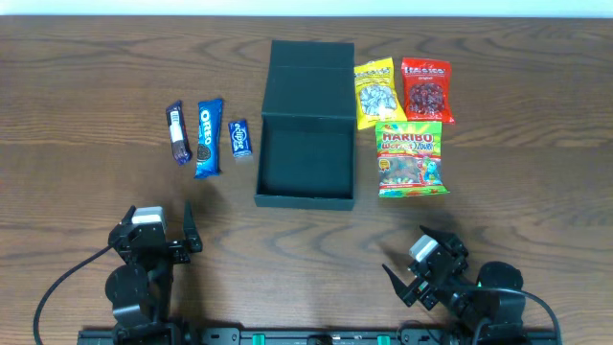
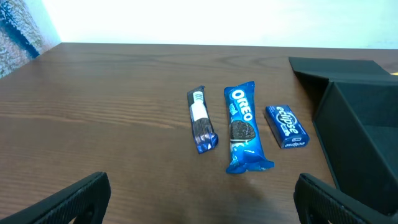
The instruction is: Pack container
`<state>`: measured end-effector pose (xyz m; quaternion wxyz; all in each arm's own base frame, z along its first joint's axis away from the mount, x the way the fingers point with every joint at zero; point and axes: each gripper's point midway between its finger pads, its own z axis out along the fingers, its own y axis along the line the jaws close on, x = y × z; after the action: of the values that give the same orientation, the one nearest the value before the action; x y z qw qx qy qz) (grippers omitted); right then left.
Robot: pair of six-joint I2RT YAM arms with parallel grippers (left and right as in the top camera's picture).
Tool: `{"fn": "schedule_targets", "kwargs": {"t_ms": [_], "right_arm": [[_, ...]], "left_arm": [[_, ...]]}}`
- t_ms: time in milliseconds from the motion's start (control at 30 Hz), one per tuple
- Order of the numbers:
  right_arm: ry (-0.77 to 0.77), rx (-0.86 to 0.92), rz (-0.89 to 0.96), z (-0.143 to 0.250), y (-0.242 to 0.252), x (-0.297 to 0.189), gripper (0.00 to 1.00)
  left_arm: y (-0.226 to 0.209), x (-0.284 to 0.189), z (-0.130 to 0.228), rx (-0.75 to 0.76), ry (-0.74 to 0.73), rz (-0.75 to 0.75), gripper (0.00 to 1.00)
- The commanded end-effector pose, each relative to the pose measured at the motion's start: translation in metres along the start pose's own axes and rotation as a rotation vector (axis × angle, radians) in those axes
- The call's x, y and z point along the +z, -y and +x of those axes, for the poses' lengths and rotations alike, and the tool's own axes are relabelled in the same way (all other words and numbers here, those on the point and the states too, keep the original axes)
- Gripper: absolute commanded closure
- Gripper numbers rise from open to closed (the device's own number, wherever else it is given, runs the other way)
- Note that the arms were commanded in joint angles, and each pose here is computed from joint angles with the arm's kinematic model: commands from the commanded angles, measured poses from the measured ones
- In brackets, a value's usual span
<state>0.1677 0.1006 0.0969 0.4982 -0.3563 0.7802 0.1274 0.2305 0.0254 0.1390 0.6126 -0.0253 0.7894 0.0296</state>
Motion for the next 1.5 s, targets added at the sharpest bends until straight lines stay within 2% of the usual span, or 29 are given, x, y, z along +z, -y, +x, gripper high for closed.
{"fn": "schedule_targets", "kwargs": {"t_ms": [0, 1167, 1267, 1467], "right_arm": [[0.010, 0.004, -0.008, -0.001, -0.002, 0.001, 0.01], [0.012, 0.002, -0.007, -0.002, -0.002, 0.000, 0.01], [0.035, -0.006, -0.020, -0.007, -0.004, 0.000, 0.01], [0.220, -0.032, -0.172, -0.047, -0.026, -0.007, 0.01]], "left_arm": [[0.000, 0.003, 0.012, 0.013, -0.027, -0.001, 0.05], [0.000, 0.003, 0.012, 0.013, -0.027, -0.001, 0.05], [0.000, 0.003, 0.012, 0.013, -0.027, -0.002, 0.05], [0.000, 0.003, 0.012, 0.013, -0.027, -0.001, 0.05]]}}
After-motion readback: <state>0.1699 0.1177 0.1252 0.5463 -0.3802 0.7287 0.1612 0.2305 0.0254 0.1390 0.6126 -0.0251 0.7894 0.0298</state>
